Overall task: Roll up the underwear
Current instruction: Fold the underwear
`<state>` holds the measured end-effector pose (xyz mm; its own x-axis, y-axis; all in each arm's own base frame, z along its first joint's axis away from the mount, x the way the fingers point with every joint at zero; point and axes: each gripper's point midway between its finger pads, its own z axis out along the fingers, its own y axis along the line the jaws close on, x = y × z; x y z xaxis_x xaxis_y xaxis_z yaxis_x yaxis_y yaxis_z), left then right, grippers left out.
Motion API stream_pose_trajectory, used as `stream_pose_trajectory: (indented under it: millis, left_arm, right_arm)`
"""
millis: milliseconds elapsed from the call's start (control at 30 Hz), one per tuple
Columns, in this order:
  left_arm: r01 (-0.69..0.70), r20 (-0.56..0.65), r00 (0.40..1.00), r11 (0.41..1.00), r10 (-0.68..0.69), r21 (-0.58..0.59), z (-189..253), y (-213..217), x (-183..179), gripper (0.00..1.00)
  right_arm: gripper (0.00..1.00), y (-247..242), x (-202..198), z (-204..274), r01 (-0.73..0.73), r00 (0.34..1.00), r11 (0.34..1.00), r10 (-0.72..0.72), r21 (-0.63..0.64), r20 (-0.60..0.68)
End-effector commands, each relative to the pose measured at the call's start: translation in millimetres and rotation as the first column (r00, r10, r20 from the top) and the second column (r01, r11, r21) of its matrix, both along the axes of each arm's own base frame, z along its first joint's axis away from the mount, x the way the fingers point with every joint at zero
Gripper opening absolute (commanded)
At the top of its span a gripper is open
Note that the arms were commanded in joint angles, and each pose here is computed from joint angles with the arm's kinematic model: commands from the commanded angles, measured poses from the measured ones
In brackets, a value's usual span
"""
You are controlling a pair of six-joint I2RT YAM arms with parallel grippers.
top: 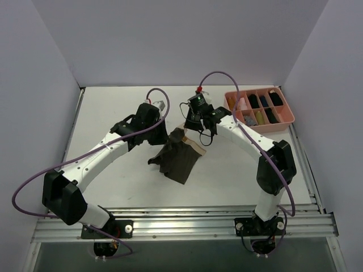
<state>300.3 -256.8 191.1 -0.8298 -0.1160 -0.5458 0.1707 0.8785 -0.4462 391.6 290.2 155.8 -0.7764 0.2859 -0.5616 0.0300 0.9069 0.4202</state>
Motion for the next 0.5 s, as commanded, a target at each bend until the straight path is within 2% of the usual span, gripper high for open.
stream_pose_trajectory:
  millis: [0, 467]
  left_arm:
    - [0.057, 0.03, 0.998, 0.997, -0.056, -0.052, 17, -11, -8, 0.02]
    - [0.096, -0.096, 0.99, 0.994, -0.101, -0.054, -49, -66, -37, 0.02]
  right_arm:
    - [0.0, -15, -13, 21, 0.022, 0.999, 1.0, -0.023, 0.012, 0.026]
    - [0.0, -76, -40, -41, 0.071, 0.997, 0.993, -0.074, -0.093, -0.038]
